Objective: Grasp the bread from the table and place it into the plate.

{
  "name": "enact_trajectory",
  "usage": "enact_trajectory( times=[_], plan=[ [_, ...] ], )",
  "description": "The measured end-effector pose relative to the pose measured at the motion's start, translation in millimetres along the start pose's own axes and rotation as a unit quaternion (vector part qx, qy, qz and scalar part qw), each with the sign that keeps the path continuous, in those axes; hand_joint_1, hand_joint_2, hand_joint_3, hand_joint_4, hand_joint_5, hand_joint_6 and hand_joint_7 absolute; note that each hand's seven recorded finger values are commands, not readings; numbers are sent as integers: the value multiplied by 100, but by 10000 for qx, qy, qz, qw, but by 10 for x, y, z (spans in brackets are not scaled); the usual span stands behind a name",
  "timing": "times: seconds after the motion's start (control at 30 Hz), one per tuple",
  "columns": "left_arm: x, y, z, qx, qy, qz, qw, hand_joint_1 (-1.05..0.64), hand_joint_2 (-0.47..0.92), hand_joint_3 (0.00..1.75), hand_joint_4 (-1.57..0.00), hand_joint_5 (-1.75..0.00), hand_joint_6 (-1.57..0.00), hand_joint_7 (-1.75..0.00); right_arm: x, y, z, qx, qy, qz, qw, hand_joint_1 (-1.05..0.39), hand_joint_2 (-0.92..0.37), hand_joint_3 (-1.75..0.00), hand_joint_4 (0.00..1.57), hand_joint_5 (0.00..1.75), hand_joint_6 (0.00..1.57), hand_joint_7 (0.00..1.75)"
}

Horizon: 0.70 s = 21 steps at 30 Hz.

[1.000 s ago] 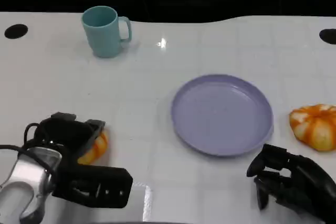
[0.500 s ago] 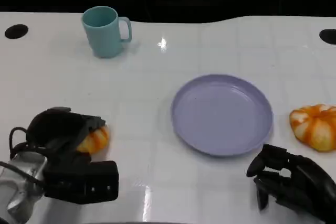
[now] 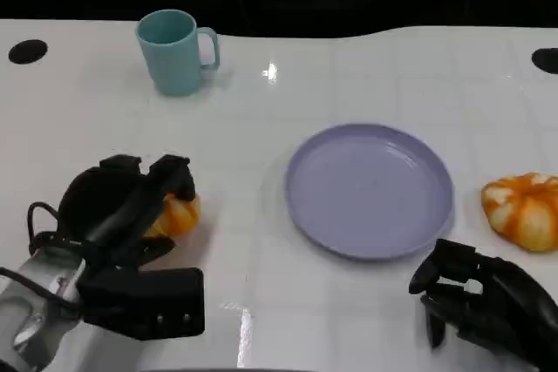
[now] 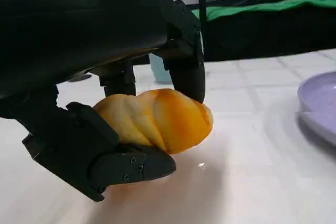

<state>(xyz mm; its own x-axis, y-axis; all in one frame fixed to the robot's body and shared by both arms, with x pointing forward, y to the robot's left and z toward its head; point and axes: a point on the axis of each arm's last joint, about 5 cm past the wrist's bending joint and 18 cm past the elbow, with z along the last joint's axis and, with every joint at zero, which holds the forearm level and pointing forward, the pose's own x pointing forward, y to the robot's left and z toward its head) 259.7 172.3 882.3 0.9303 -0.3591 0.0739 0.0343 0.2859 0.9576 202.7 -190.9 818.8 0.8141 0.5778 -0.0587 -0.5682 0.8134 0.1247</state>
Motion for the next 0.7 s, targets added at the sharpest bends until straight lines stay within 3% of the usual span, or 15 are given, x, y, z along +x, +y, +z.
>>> enact_trajectory(
  times=[0.1,0.2,0.3,0.33,0.37,0.4,0.53,0.7],
  plan=[
    [21,44,26,-101,-73,123,9998,-22,65,101,-67,-175,-47,-175,-1,-1,-4,0,-7,-1,10000,-51,-92,-27,66,175,66,139],
    [44,70,48,-112,-191,162,9996,-23,66,89,-69,-175,-50,-168,-1,-7,-9,24,-16,31,10000,-53,-92,-27,66,175,66,140],
    [102,114,81,-121,-322,251,9991,-25,68,82,-70,-175,-48,-173,-3,-11,-9,30,-17,37,10000,-54,-92,-27,66,175,66,141],
    [139,138,107,-143,-379,304,9987,-25,70,75,-71,-175,-53,-160,-4,-12,-9,32,-17,35,10000,-54,-92,-27,67,175,66,141],
    [184,164,141,-175,-440,370,9982,-26,76,58,-73,-175,-65,-136,-4,-13,-9,33,-17,34,10000,-54,-92,-27,67,175,66,141],
    [235,192,181,-202,-516,443,9975,-26,80,49,-74,-175,-69,-129,-5,-13,-9,34,-18,35,10000,-54,-92,-27,67,175,66,141],
    [375,239,315,-304,-724,585,9952,-24,86,40,-76,-175,-57,-169,-10,-18,-11,54,-29,63,10000,-54,-92,-25,68,175,66,142],
    [462,168,449,-532,-851,507,9937,-23,87,41,-77,-175,-55,-174,-19,-28,-9,69,-21,36,10000,-54,-92,-26,67,175,66,141]
  ],
)
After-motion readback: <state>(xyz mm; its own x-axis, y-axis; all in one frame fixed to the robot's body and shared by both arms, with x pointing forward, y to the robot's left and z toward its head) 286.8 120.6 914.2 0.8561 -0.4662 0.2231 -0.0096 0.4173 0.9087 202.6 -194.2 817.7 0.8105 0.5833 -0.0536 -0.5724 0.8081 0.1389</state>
